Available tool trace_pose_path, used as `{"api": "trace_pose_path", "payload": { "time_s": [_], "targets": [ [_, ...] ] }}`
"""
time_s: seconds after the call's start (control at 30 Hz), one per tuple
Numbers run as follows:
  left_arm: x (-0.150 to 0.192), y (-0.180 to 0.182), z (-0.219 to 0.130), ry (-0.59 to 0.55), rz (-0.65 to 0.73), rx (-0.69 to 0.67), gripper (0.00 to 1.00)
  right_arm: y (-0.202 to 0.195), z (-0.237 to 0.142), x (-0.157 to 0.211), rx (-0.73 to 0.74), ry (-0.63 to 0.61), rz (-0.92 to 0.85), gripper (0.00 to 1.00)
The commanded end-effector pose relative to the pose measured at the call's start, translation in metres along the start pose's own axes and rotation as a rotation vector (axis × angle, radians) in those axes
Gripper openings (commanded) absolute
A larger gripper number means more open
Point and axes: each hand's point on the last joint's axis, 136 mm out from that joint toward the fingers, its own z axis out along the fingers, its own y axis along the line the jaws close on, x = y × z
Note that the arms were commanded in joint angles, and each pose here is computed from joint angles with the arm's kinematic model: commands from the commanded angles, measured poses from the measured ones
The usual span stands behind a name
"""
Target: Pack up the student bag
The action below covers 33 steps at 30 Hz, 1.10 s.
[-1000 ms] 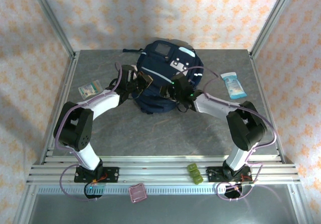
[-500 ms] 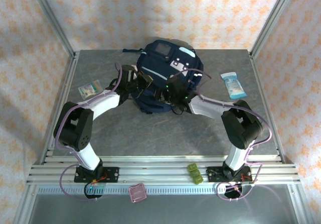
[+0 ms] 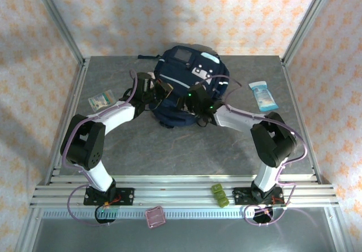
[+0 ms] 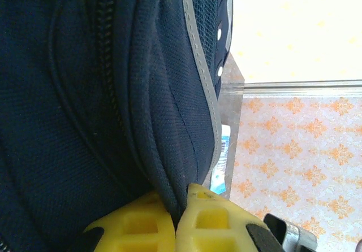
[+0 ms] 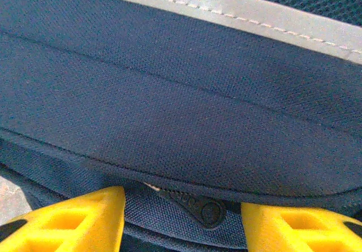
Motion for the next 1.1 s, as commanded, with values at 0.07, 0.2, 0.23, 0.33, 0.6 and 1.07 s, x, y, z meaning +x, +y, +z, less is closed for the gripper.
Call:
{"api": "trace_pose_path", "payload": {
  "time_s": [0.07, 0.2, 0.23, 0.33, 0.6, 1.07],
  "targets": [
    [0.012, -0.073, -0.02, 0.03, 0.075, 0.217, 0.0, 0.036, 0.008, -0.021, -0.127, -0.028, -0.05, 0.49],
    [0.016, -0.076, -0.017, 0.043, 0.078, 0.223, 0.0, 0.047, -0.002, -0.027, -0.174, -0.069, -0.067, 0.36],
    [0.018, -0.075, -0.016, 0.049, 0.077, 0.221, 0.0, 0.048, -0.004, -0.03, -0.172, -0.083, -0.068, 0.36],
    [0.019, -0.074, -0.015, 0.053, 0.075, 0.22, 0.0, 0.041, -0.004, -0.039, -0.115, -0.111, -0.069, 0.36],
    [0.019, -0.07, -0.014, 0.052, 0.072, 0.211, 0.0, 0.034, 0.001, -0.045, -0.048, -0.111, -0.091, 0.2],
    [0.02, -0.071, -0.013, 0.052, 0.075, 0.211, 0.0, 0.019, 0.018, -0.049, 0.074, -0.081, -0.099, 0.0]
  ]
}}
